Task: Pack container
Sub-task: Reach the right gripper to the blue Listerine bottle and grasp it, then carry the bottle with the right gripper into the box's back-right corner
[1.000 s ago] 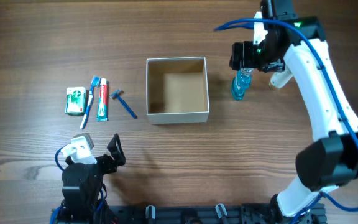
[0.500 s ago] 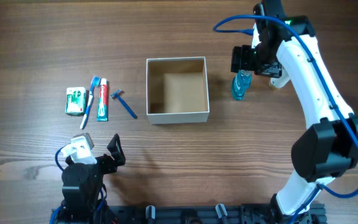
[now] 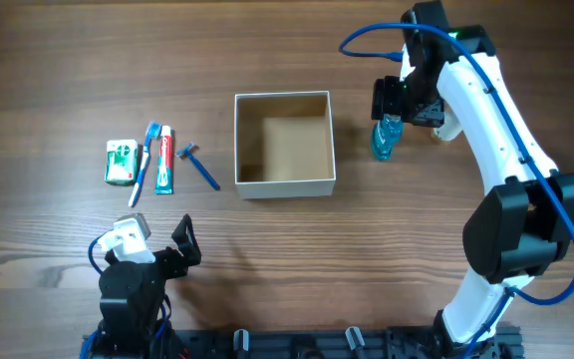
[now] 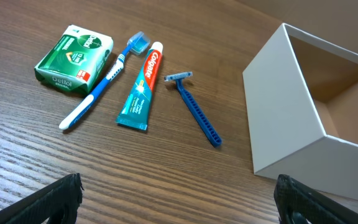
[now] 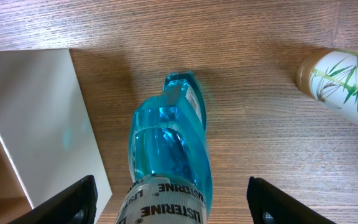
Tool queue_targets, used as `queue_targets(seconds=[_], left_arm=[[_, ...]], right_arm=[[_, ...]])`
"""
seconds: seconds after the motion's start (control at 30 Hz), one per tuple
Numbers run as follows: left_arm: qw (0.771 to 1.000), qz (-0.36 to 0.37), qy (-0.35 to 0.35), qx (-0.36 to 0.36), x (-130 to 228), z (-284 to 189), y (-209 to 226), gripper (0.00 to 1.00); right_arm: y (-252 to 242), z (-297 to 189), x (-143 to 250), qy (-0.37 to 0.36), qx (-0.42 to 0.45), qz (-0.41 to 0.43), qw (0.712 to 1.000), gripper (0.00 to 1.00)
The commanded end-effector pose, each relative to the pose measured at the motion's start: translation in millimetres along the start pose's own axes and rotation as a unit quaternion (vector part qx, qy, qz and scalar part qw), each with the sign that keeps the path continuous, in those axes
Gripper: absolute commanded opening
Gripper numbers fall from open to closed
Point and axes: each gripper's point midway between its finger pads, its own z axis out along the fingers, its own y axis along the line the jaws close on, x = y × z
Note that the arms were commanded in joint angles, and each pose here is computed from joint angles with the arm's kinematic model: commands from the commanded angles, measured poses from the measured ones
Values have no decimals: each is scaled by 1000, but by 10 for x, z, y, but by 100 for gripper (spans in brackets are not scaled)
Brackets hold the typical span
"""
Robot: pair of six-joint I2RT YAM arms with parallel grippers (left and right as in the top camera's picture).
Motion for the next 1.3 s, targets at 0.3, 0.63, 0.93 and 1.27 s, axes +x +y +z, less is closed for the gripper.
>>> queue_targets(seconds=[0.3, 0.63, 0.93, 1.27], left_arm=[[1000, 6, 6, 4, 52, 19, 2, 100], [1000, 6, 6, 4, 52, 19, 2, 100], [1000, 6, 6, 4, 52, 19, 2, 100], [1000, 6, 6, 4, 52, 19, 2, 100]], right_arm=[[-35, 213, 89, 14, 14, 2, 1000, 70], [-25, 214, 56, 8, 12, -11, 1000, 35], [-62, 1, 80, -9, 23, -12, 1000, 17], [506, -1294, 306, -164, -38, -71, 983, 4]])
